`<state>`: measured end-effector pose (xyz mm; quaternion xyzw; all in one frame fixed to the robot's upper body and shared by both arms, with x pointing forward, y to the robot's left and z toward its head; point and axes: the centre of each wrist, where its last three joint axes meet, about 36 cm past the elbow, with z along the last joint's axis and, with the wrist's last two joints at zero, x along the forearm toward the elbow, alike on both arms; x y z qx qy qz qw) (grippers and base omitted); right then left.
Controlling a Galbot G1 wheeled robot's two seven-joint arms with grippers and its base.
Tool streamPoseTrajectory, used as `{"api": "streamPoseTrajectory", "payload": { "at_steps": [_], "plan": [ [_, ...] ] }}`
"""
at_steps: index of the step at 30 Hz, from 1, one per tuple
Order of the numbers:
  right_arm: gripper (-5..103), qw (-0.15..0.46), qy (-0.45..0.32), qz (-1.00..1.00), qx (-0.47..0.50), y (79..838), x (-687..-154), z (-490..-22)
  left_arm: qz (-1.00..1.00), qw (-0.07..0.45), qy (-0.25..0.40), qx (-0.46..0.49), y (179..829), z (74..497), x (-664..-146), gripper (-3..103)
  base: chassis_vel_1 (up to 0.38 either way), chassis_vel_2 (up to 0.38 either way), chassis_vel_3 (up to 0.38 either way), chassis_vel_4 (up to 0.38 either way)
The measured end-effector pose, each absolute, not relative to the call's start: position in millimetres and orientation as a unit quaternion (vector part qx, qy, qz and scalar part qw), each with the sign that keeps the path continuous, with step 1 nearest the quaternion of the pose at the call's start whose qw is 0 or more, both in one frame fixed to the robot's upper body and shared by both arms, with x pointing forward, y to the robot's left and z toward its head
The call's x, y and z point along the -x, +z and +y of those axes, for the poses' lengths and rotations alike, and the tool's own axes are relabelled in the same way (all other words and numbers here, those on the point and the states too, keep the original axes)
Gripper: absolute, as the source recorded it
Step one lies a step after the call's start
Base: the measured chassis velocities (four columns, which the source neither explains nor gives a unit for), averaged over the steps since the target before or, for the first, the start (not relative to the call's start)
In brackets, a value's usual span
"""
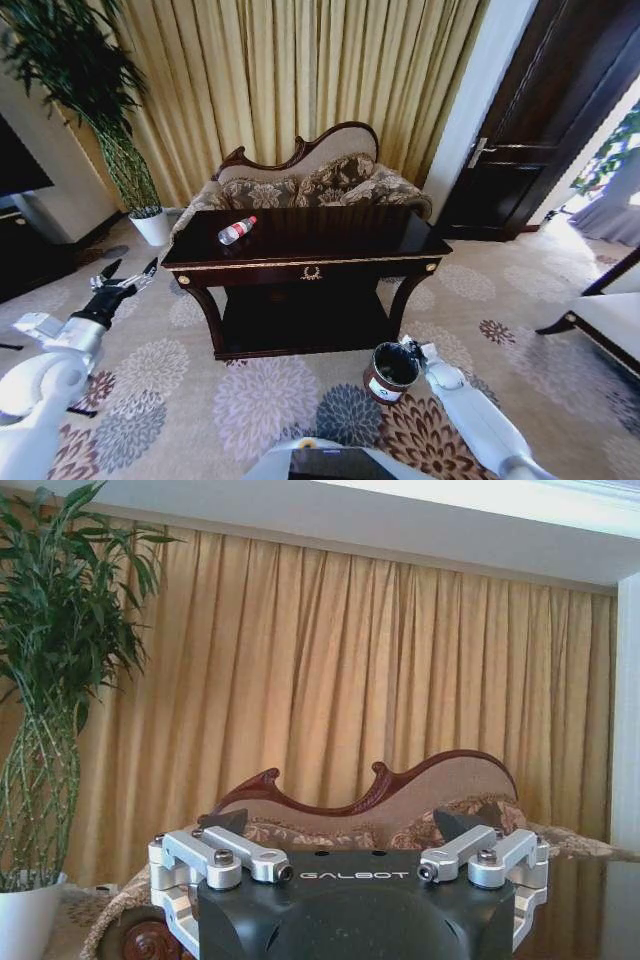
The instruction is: Move to the front of the table and place the trash on the table into the trash bin.
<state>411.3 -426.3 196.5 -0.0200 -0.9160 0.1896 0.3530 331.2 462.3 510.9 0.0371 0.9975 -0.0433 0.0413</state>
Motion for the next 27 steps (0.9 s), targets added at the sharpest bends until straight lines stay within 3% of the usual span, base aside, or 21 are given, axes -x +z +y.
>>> {"api": "streamPoseTrajectory", "payload": {
  "at_steps": [5,7,10,11,13,17,19,20,21,27],
  "plan": [
    [47,0.342,0.182,-0.921,0.028,200.7,-413.3,-427.7,0.998,0.04,-0.042,-0.038,510.2,460.5,-330.5,100,0.0,0.0,0.0,0.0],
    [47,0.339,0.18,-0.923,0.03,202.1,-414.0,-427.9,0.998,0.04,-0.041,-0.037,510.4,460.5,-330.0,100,0.0,0.0,0.0,0.0],
    [63,0.302,0.16,-0.939,0.04,217.8,-423.7,-422.2,0.998,0.041,-0.04,-0.036,511.9,460.7,-329.0,100,0.0,0.0,0.0,0.0],
    [63,0.302,0.16,-0.939,0.04,217.8,-423.7,-422.2,0.998,0.041,-0.04,-0.036,511.9,460.7,-329.0,100,0.0,0.0,0.0,0.0],
    [69,0.27,0.136,-0.952,0.046,234.5,-432.5,-415.9,0.998,0.042,-0.04,-0.035,512.8,460.2,-328.8,100,0.0,0.0,0.0,0.0],
    [91,0.16,0.075,-0.983,0.046,293.1,-453.4,-399.4,0.998,0.044,-0.04,-0.031,515.7,456.8,-328.3,100,0.0,0.0,0.0,0.0],
    [91,0.13,0.054,-0.989,0.04,315.0,-457.9,-391.8,0.998,0.045,-0.04,-0.03,517.1,455.9,-328.7,100,0.0,0.0,0.0,0.0],
    [99,0.111,0.043,-0.992,0.033,330.0,-460.2,-385.7,0.998,0.045,-0.041,-0.029,517.9,455.3,-329.4,100,0.0,0.0,0.0,0.0],
    [100,0.091,0.034,-0.995,0.023,347.4,-462.1,-377.9,0.998,0.045,-0.041,-0.029,518.8,454.5,-330.3,100,0.0,0.0,0.0,0.0],
    [100,0.037,0.013,-0.999,0.003,402.7,-466.5,-342.7,0.998,0.045,-0.04,-0.031,522.8,450.5,-332.7,100,0.0,0.0,0.0,0.0]
  ]
}}
